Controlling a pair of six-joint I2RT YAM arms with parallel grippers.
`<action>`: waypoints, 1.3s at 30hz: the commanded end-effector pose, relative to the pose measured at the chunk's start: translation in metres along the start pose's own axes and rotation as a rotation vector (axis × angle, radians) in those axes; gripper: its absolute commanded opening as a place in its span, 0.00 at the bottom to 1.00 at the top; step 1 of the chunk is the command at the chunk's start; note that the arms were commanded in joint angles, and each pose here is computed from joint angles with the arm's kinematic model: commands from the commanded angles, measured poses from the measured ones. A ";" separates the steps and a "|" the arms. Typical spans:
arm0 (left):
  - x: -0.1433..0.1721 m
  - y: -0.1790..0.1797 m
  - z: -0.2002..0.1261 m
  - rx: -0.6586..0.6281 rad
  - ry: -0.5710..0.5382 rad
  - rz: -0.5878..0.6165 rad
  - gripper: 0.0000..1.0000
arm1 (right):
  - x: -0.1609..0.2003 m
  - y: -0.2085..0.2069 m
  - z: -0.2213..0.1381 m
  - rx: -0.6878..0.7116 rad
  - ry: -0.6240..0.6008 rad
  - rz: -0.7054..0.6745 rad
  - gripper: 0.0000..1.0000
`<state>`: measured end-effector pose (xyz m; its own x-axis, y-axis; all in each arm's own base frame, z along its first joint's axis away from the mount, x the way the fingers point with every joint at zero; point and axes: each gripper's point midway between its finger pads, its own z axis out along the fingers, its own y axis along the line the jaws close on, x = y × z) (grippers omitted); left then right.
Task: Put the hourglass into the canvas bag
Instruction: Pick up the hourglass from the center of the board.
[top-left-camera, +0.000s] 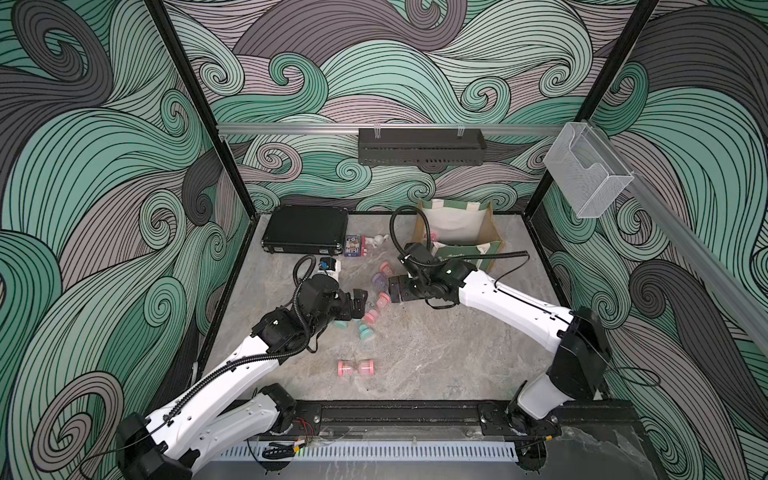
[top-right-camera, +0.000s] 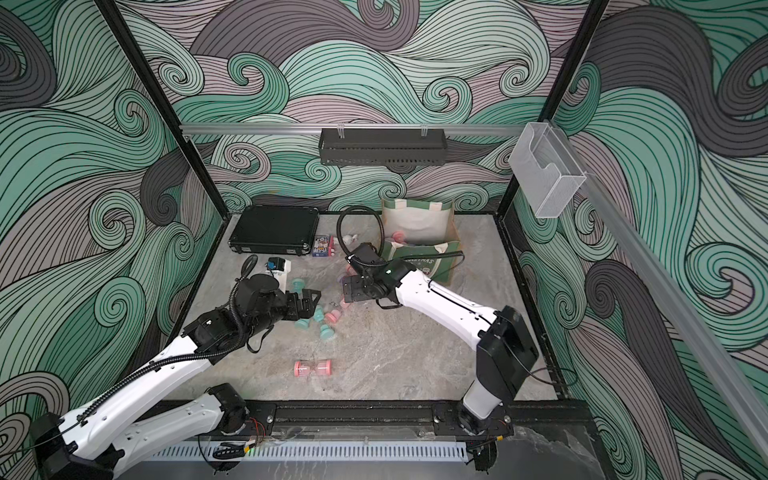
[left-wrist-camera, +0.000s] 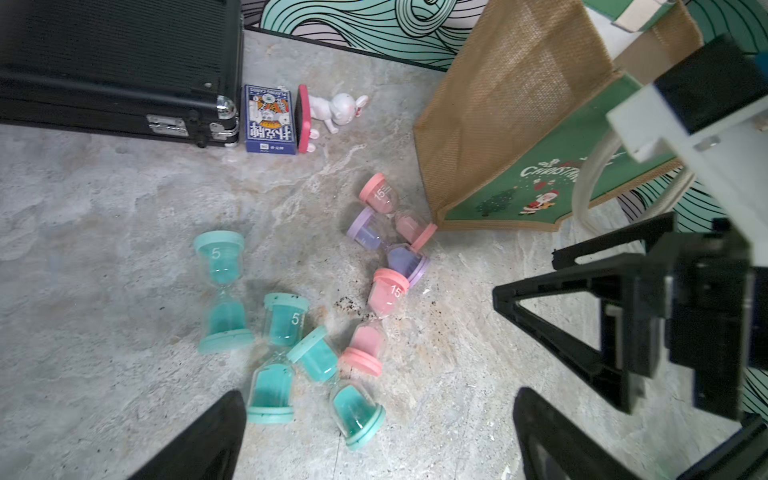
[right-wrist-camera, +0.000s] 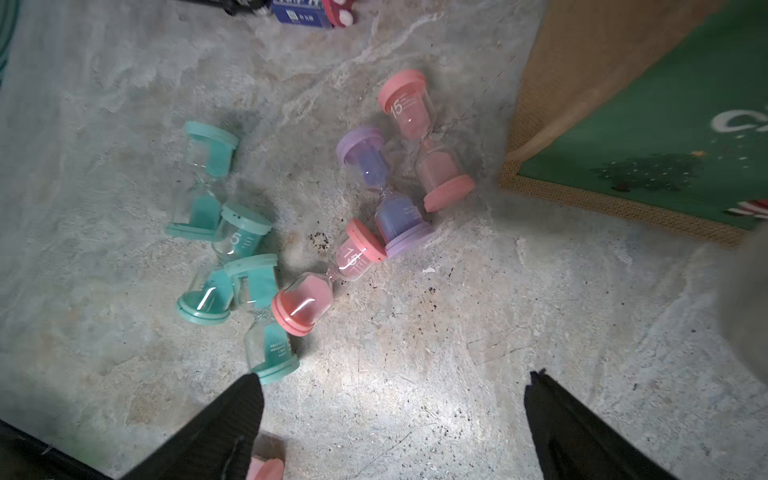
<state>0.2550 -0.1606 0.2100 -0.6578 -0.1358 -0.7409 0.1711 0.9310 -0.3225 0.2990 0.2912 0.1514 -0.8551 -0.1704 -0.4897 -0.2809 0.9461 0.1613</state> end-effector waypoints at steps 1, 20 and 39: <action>-0.003 0.016 -0.008 -0.069 -0.040 -0.031 0.99 | -0.003 0.005 0.019 0.014 -0.026 0.033 1.00; 0.002 0.028 -0.012 -0.105 -0.059 -0.041 0.99 | 0.010 0.013 0.088 0.118 0.059 0.155 1.00; -0.005 0.027 -0.014 -0.104 -0.073 -0.025 0.99 | 0.021 0.032 0.126 0.120 0.100 0.304 0.72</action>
<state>0.2500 -0.1350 0.2015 -0.6312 -0.1675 -0.7573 0.0858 0.9553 -0.2828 0.3218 0.3479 0.0405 -0.9350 0.0650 -0.3488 0.0049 0.9854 0.1703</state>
